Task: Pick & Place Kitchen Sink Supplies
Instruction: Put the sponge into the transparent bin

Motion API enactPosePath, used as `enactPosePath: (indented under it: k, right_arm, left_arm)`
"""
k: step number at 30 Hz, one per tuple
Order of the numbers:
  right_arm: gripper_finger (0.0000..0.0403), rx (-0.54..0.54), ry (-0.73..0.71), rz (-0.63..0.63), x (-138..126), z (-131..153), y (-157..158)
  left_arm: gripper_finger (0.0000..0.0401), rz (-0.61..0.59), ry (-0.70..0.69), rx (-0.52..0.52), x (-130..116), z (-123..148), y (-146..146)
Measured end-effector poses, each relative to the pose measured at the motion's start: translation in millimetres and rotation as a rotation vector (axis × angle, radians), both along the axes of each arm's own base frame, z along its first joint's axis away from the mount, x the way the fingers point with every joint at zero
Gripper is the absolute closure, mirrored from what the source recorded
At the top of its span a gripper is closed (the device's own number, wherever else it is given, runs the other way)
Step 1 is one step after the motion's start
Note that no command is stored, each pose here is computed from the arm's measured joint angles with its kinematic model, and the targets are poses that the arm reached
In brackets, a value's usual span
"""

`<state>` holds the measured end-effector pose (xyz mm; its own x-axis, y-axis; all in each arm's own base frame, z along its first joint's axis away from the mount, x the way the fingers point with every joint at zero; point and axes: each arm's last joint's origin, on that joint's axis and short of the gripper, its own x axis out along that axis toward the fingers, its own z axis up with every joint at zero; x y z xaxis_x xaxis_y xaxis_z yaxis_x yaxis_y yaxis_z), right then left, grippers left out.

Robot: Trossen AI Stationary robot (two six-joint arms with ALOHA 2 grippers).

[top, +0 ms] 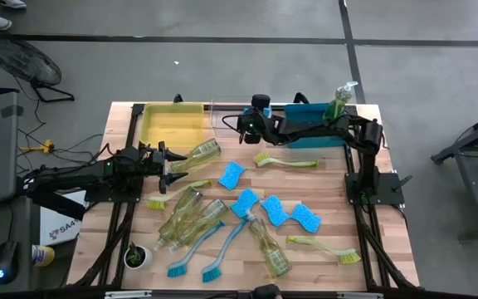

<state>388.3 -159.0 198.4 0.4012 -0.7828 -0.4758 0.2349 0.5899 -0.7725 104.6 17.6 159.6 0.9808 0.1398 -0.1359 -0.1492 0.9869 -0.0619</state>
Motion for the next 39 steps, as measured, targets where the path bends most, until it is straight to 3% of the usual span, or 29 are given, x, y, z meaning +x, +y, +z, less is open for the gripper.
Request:
enactPosePath:
  k: [6, 17, 26, 29, 39]
  right_arm:
    - [0.038, 0.003, -0.004, 0.001, 0, 0, 0]
    - [0.0257, 0.014, -0.018, -0.01, 0, 0, 0]
    - [0.0216, -0.005, -0.049, -0.042, -2, 16, 16]
    - [0.0215, 0.072, -0.068, -0.032, -9, 26, 32]
    - [0.0218, 0.556, 0.069, 0.044, -42, 33, 89]
  left_arm:
    - [0.0121, 0.0, 0.0, 0.0, 0, 0, 0]
    - [0.0121, 0.0, 0.0, 0.0, 0, 0, 0]
    - [0.0121, 0.001, 0.0, 0.0, 0, 0, 0]
    - [0.0121, 0.0, 0.0, 0.0, 0, 0, 0]
    - [0.0121, 0.0, 0.0, 0.0, 0, 0, 0]
